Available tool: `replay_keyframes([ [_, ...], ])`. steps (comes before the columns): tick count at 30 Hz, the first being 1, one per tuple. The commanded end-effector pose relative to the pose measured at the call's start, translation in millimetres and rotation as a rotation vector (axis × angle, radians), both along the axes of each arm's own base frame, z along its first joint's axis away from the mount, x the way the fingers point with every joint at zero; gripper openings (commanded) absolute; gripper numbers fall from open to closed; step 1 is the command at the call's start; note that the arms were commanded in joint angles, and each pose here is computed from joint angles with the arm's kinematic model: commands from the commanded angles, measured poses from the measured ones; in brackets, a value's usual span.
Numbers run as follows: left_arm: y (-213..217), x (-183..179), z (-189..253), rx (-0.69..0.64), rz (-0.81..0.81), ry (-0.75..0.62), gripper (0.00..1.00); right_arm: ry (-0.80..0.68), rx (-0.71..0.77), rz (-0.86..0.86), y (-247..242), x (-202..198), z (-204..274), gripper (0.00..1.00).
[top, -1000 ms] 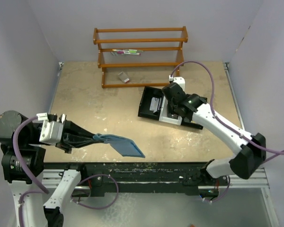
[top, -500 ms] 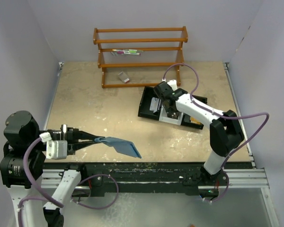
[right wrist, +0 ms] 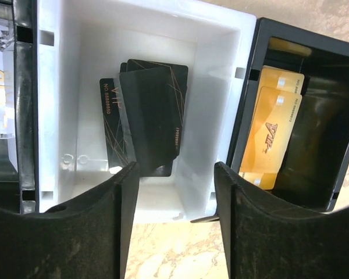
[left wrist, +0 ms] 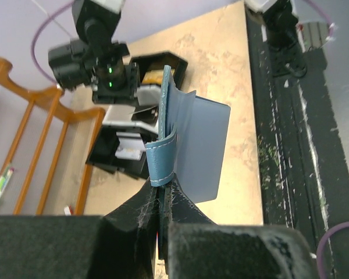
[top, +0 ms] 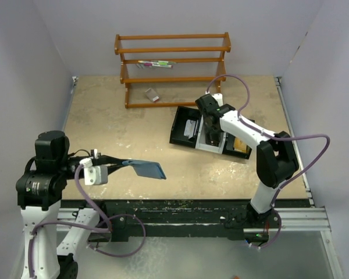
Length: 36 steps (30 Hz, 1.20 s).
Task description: Take the credit cards out of the card holder
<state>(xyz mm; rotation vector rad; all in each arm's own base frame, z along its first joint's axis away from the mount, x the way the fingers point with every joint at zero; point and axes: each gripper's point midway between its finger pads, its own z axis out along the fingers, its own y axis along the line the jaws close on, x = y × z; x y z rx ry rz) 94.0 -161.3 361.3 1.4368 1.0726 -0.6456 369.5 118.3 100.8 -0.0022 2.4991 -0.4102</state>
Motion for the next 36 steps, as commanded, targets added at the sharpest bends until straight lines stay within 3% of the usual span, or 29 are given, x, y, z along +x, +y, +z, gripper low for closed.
replay_keyframes([
  [1, 7.8, 33.8, -20.6, 0.066, 0.064, -0.065, 0.00, -0.068, 0.091, 0.012, 12.2, 13.6, 24.3, 0.59],
  [12, 29.2, 110.3, -100.2, 0.210, 0.230, 0.044, 0.03, -0.223, 0.414, 0.109, 44.6, -4.4, 105.6, 0.72],
  [21, 47.5, 155.5, -181.2, 0.387, 0.306, 0.238, 0.10, -0.230, 0.538, 0.123, 43.1, -44.8, 108.3, 0.79],
  [22, 49.1, 157.1, -187.9, 0.406, 0.310, 0.256, 0.15, -0.228, 0.535, 0.119, 40.8, -47.4, 105.9, 0.81],
  [23, 51.2, 158.8, -192.9, 0.423, 0.316, 0.271, 0.29, -0.225, 0.534, 0.115, 39.1, -50.2, 104.1, 0.84],
  [24, 52.9, 160.8, -194.7, 0.433, 0.325, 0.284, 0.52, -0.224, 0.535, 0.115, 38.2, -52.8, 103.4, 0.88],
  [25, 54.2, 163.1, -193.6, 0.435, 0.341, 0.301, 0.67, -0.225, 0.539, 0.113, 36.6, -55.1, 103.2, 0.91],
  [28, 53.8, 167.8, -183.1, 0.410, 0.385, 0.386, 0.84, -0.253, 0.566, 0.116, 35.7, -61.0, 113.3, 0.99],
  [29, 53.8, 170.7, -179.2, 0.403, 0.400, 0.408, 0.96, -0.267, 0.576, 0.117, 35.0, -62.9, 117.7, 1.00],
  [30, 54.5, 175.5, -174.2, 0.393, 0.426, 0.425, 1.00, -0.284, 0.583, 0.114, 33.3, -64.2, 122.7, 1.00],
  [36, 73.5, 211.8, -143.6, 0.282, 0.651, 0.463, 0.99, -0.396, 0.566, 0.039, 6.6, -76.4, 146.2, 0.99],
])
